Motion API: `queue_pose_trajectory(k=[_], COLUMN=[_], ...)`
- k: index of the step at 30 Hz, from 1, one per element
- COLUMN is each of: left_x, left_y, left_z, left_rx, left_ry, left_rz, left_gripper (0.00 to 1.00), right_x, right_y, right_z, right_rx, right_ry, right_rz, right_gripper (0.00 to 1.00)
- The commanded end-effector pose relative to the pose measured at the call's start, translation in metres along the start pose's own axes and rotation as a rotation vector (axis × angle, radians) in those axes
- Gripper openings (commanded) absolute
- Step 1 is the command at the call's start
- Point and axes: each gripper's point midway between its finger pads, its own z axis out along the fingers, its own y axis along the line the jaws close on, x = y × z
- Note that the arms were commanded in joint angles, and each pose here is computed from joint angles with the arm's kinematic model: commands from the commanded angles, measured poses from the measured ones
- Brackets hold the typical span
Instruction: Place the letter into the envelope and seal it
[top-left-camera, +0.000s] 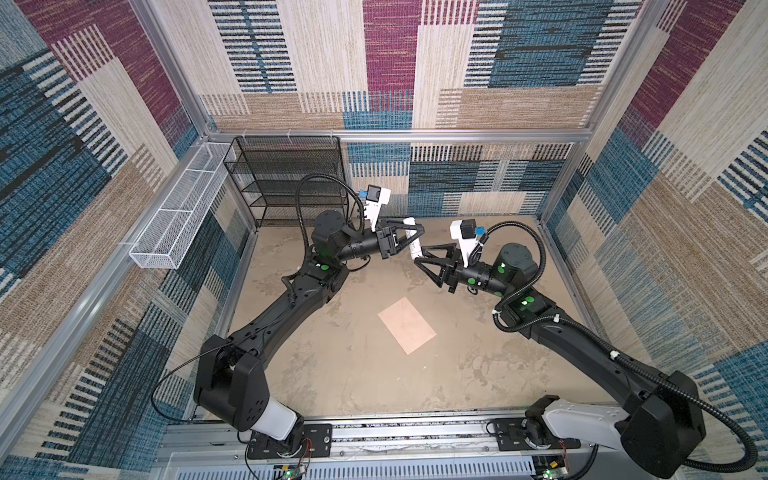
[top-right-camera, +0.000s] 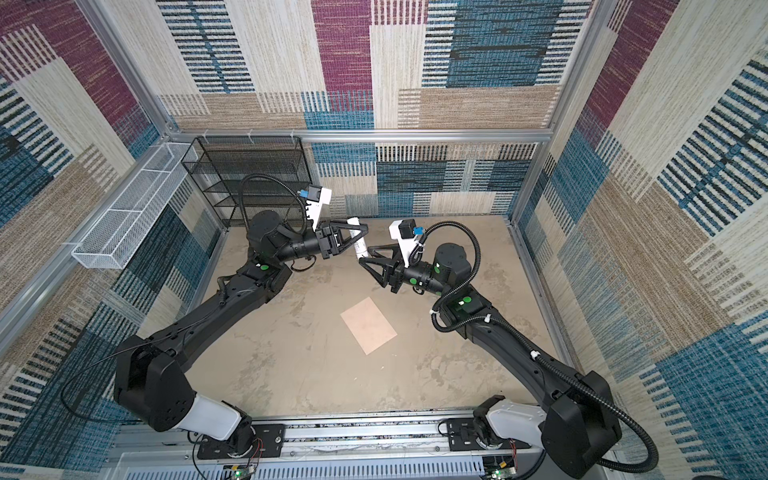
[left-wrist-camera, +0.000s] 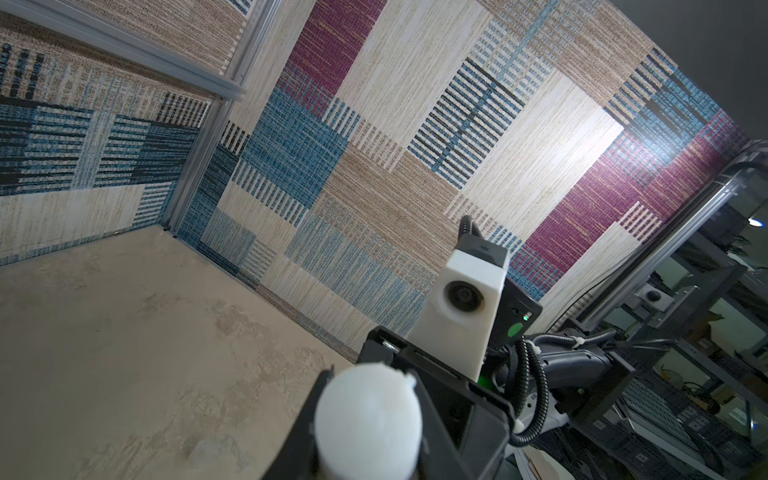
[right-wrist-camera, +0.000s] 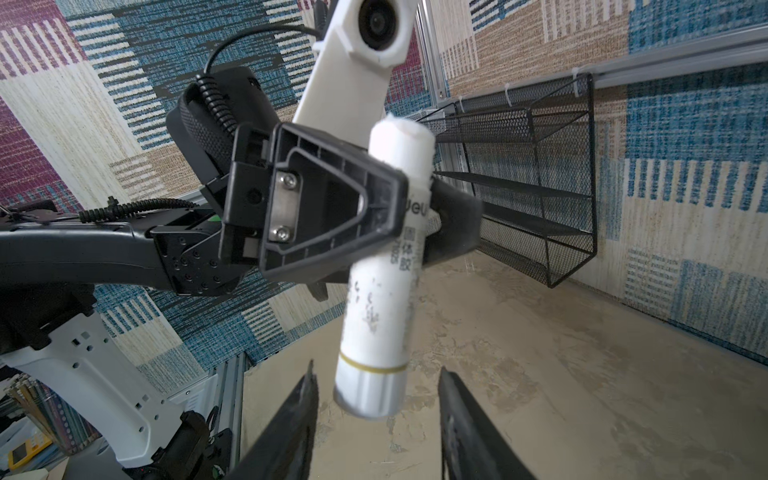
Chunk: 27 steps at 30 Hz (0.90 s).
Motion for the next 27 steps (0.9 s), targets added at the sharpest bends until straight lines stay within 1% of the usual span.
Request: queue_pose_trajectory(k=[1, 2, 5, 11, 22, 24, 27], left_x=[-0.004, -0.008, -0.007, -0.008, 0.0, 0.002, 0.01], left_y=[-0.008, -0.012, -0.013, -0.011, -0.004, -0.002, 0.008], left_z=[0.002, 0.002, 0.003, 0.004, 0.009, 0.01, 0.012], left_rx=[0.038, 0.051, 0.058, 0.057, 0.054, 0.045, -0.005], left_ry=[-0.008, -0.023, -0.024, -0.026, -0.006, -0.001, 0.02], left_rz=[0.02, 0.046, 0.047, 0.049, 0.033, 0.034, 0.014], left_gripper=[0.0, 0.0, 0.0, 0.0, 0.0, 0.0, 0.0], right_x=[-0.006, -0.007, -0.006, -0.006, -0.014, -0.016, -0.022], right_y=[0.007, 0.009, 0.011, 0.01, 0.008, 0.006, 0.0], right_z=[0.002, 0.003, 0.006, 0.009, 0.013, 0.014, 0.013], right_rx=[-0.047, -0.058, -0.084, -0.09, -0.085, -0.073, -0.025], right_ry=[-0.012, -0.01, 0.001, 0.004, -0.001, -0.006, -0.026], right_rz=[-0.003, -0.003, -0.001, -0.001, -0.024, -0.031, -0.049], right_gripper=[0.47, 0.46, 0.42, 0.34, 0.28, 0.26, 0.23])
